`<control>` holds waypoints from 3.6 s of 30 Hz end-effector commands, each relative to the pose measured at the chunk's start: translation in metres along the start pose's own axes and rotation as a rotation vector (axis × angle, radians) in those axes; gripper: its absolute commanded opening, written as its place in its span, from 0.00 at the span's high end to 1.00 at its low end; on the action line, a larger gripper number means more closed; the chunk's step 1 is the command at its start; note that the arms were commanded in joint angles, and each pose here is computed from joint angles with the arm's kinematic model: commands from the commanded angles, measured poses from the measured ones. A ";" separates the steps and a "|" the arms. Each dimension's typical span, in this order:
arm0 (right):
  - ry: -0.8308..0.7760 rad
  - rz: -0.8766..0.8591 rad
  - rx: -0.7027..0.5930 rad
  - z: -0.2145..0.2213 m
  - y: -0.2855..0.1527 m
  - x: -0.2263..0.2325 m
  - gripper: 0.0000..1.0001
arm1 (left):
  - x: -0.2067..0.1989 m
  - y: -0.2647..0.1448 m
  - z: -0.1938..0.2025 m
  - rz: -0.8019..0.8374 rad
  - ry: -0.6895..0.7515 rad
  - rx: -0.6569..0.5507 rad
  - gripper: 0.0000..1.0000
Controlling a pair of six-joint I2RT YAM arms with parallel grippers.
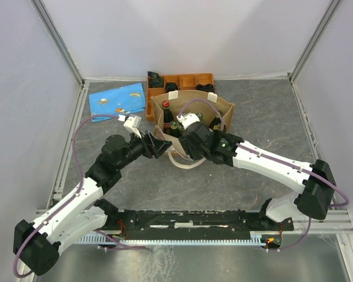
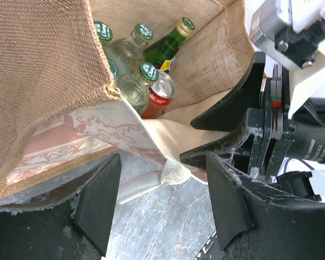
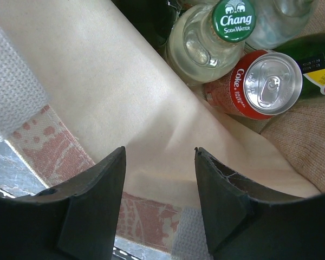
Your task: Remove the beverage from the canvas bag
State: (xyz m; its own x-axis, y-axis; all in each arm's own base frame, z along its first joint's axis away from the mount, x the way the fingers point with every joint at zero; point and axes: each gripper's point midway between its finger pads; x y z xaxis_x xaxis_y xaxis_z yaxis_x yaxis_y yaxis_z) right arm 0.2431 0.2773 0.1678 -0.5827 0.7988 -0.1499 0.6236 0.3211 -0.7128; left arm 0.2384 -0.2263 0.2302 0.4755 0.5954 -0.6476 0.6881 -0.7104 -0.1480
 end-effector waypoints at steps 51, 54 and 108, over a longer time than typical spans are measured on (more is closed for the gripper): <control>0.267 0.515 0.059 0.033 -0.043 -0.094 0.42 | 0.029 0.016 0.086 -0.037 0.050 0.368 0.86; 0.286 0.538 0.084 0.046 -0.044 -0.099 0.42 | 0.025 0.018 0.086 -0.015 0.062 0.381 0.87; 0.496 0.352 0.087 0.027 0.111 -0.102 0.41 | 0.047 0.011 0.106 -0.113 0.073 0.486 0.97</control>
State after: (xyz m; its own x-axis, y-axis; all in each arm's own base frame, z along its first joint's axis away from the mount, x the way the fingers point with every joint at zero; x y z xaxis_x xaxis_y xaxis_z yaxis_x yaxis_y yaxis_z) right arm 0.3406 0.2147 0.1108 -0.0604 0.9951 -0.0778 0.6832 -0.0156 -0.7300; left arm 0.2291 -0.2526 0.1442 0.4745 0.6631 -0.5789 0.4862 -0.7457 -0.4556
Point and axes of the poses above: each gripper's point midway between its finger pads, its own y axis out along the fingers, its own x axis along the line the jaws close on, z = x × y, and after that the axes turned 7 degrees about -y, right-handed
